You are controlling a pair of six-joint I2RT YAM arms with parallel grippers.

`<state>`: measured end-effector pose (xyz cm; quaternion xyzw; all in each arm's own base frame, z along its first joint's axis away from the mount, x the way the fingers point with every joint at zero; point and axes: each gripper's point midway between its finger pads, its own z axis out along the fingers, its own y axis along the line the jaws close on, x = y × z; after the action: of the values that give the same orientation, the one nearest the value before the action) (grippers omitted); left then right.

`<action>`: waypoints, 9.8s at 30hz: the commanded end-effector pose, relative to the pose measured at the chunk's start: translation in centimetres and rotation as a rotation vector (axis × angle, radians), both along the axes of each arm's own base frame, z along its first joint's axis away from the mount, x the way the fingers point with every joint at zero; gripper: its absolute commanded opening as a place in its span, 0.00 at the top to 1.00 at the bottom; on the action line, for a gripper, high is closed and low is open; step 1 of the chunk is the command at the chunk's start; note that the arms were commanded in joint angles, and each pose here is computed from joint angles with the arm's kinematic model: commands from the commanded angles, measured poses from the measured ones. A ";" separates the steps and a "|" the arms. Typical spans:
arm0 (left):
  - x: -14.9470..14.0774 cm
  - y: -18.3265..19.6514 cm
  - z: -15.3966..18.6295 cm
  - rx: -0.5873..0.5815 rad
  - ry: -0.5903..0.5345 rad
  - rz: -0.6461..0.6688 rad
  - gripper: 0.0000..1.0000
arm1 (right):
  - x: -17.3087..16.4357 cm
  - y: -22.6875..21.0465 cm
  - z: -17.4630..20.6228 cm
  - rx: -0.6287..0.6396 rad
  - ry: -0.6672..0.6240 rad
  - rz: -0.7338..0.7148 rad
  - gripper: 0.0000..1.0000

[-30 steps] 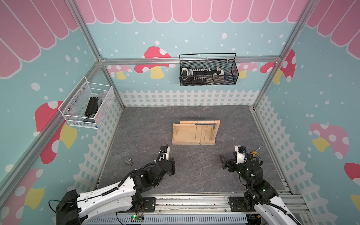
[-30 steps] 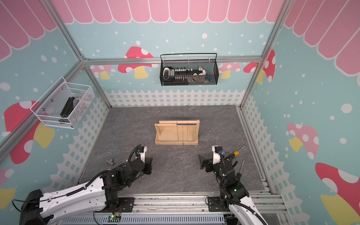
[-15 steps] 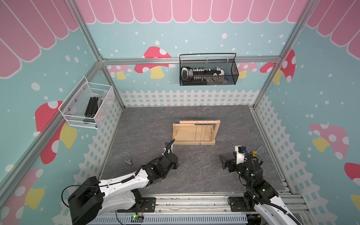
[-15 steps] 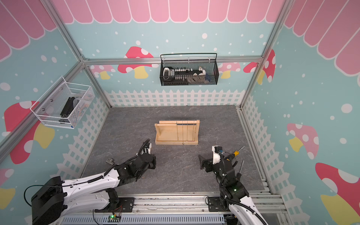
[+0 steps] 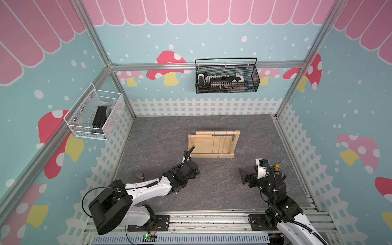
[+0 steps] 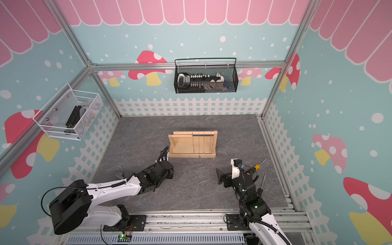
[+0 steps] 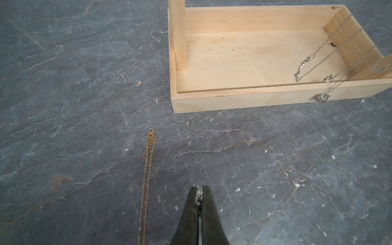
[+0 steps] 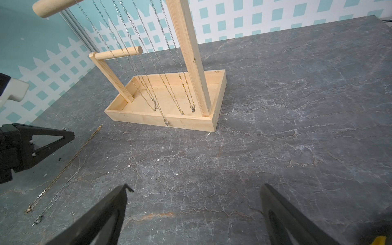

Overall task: Take the necklace off the jewelry display stand
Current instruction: Place the necklace at the center of the board, then adjust the stand at the center of the board, then take off the necklace from the stand.

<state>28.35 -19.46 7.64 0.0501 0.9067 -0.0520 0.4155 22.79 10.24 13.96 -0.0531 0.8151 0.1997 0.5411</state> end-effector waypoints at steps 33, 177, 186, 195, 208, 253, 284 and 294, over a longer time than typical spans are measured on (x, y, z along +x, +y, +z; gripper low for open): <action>4.8 0.7 -3.5 0.114 0.061 0.078 1.00 | 0.2 0.2 0.0 0.009 -0.004 0.002 0.01; 6.9 -5.8 8.2 -0.506 -0.051 -0.301 0.86 | 7.0 -4.0 0.0 0.148 0.268 -0.178 0.78; 6.8 -9.4 10.8 -0.590 -0.091 -0.407 0.65 | 3.3 -1.8 -2.4 0.168 0.244 -0.043 0.50; 7.6 -11.4 13.6 -0.628 -0.181 -0.452 0.64 | 1.5 -1.8 -1.0 0.152 0.098 -0.036 0.43; 7.8 -11.2 16.0 -0.459 -0.293 -0.390 0.68 | 1.4 -1.5 -1.0 0.163 0.089 -0.019 0.42; 11.4 -11.9 17.0 -0.325 -0.370 -0.321 0.91 | 1.1 -1.4 -0.6 0.174 0.069 -0.007 0.42; 14.3 1.7 20.1 0.090 -0.374 0.077 1.00 | 0.9 -1.5 -0.3 0.174 0.056 -0.011 0.42; 12.5 3.5 20.5 -0.023 -0.362 0.092 1.00 | 0.8 -1.6 -0.3 0.174 0.053 -0.014 0.41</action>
<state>42.03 -16.04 28.09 0.0143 0.8143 -0.0127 0.5801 23.71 8.58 13.82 0.0075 0.8097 0.2669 0.5226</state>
